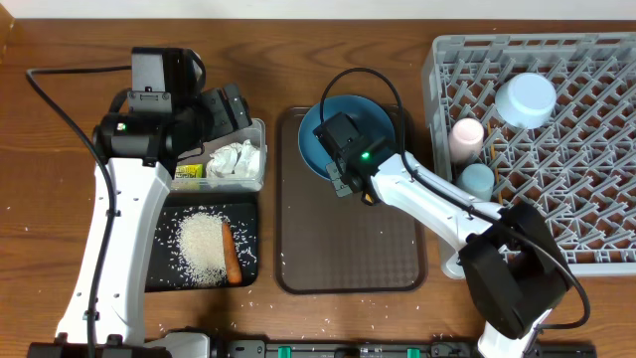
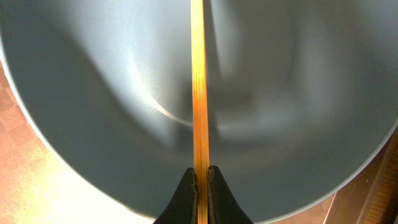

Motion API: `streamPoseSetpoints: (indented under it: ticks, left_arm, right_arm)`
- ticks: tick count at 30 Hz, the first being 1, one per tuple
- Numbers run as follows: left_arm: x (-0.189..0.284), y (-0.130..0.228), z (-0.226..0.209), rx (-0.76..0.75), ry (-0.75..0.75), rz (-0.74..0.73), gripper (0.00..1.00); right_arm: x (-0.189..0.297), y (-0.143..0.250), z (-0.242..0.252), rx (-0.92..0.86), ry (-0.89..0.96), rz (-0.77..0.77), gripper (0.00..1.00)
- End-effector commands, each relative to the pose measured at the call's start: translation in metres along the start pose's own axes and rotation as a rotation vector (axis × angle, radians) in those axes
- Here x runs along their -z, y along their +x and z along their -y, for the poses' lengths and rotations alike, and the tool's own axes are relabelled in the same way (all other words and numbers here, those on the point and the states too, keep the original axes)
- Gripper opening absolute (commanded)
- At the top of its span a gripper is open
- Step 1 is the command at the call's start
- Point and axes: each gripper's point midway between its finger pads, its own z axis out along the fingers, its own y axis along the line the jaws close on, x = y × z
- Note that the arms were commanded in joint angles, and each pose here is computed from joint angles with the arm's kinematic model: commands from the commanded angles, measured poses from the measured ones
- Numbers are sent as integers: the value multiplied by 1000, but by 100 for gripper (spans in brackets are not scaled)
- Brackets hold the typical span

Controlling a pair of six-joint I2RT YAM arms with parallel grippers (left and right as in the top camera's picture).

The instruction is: Sort waste into correct bins and load items into the dishwasher rack

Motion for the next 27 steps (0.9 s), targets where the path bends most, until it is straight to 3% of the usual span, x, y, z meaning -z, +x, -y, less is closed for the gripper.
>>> streamPoseSetpoints:
  ticks: [1,15,27]
  left_arm:
    - [6,-4,-1,1,-4,22,95]
    - [6,-4,-1,1,-4,22,95]
    - [6,-4,-1,1,-4,21,95]
  right_arm:
    - [-5,-1,9,-14,21,-4,1]
    - [57,-32,20,-55,-10,137,1]
    - [141,-23,107,-92,64,205,1]
